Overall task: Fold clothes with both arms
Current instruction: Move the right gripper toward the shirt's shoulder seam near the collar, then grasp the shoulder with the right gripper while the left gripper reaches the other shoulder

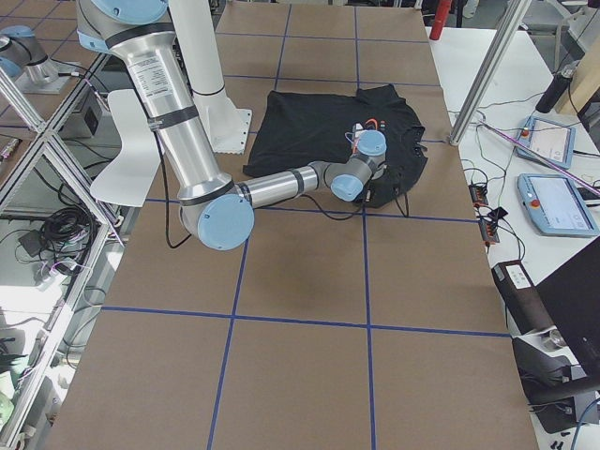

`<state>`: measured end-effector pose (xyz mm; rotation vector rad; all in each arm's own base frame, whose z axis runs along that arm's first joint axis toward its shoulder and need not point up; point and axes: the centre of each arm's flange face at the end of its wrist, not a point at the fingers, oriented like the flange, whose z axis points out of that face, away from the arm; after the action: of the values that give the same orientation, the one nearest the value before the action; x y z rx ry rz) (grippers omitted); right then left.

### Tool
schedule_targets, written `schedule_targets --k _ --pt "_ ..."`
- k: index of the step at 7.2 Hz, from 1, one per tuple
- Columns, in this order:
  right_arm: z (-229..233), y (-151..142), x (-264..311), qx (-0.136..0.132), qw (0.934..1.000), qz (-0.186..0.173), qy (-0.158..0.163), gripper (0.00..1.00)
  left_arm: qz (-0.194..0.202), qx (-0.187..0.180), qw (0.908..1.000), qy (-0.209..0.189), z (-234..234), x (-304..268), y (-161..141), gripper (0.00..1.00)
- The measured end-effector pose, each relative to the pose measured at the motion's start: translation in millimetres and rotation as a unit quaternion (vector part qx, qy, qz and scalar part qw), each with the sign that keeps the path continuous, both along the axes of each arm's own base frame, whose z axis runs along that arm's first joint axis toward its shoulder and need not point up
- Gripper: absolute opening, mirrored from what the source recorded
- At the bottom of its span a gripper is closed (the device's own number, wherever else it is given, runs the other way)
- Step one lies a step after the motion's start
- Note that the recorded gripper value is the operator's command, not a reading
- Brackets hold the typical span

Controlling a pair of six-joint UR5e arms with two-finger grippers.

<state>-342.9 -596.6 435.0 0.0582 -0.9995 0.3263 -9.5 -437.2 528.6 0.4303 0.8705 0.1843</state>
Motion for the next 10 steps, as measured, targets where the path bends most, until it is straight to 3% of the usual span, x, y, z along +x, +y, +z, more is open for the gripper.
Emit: schedule_targets --k 2,4,5,6,7,10 --pt "-64 -21 -30 -0.021 0.9992 0.022 -0.025 0.00 -0.001 0.002 1.0000 0.002 -4 1 -5 1.00" --pt "-139 -45 -91 -0.054 0.9969 0.050 -0.028 0.00 -0.007 -0.004 1.0000 0.006 -7 2 -8 1.00" --pt "-158 -51 -117 -0.063 0.9959 0.061 -0.023 0.00 -0.008 -0.003 0.9999 0.007 -9 2 -9 1.00" --pt "-164 -55 -134 -0.066 0.9952 0.070 -0.015 0.07 -0.008 -0.001 0.9999 0.010 -15 6 -15 1.00" --pt "-163 -57 -143 -0.067 0.9948 0.076 -0.008 0.99 -0.008 -0.005 0.9998 0.018 -27 18 -28 1.00" --pt "-173 -53 -153 -0.051 0.9953 0.082 -0.008 1.00 -0.003 -0.052 0.9968 0.060 -81 107 -91 1.00"
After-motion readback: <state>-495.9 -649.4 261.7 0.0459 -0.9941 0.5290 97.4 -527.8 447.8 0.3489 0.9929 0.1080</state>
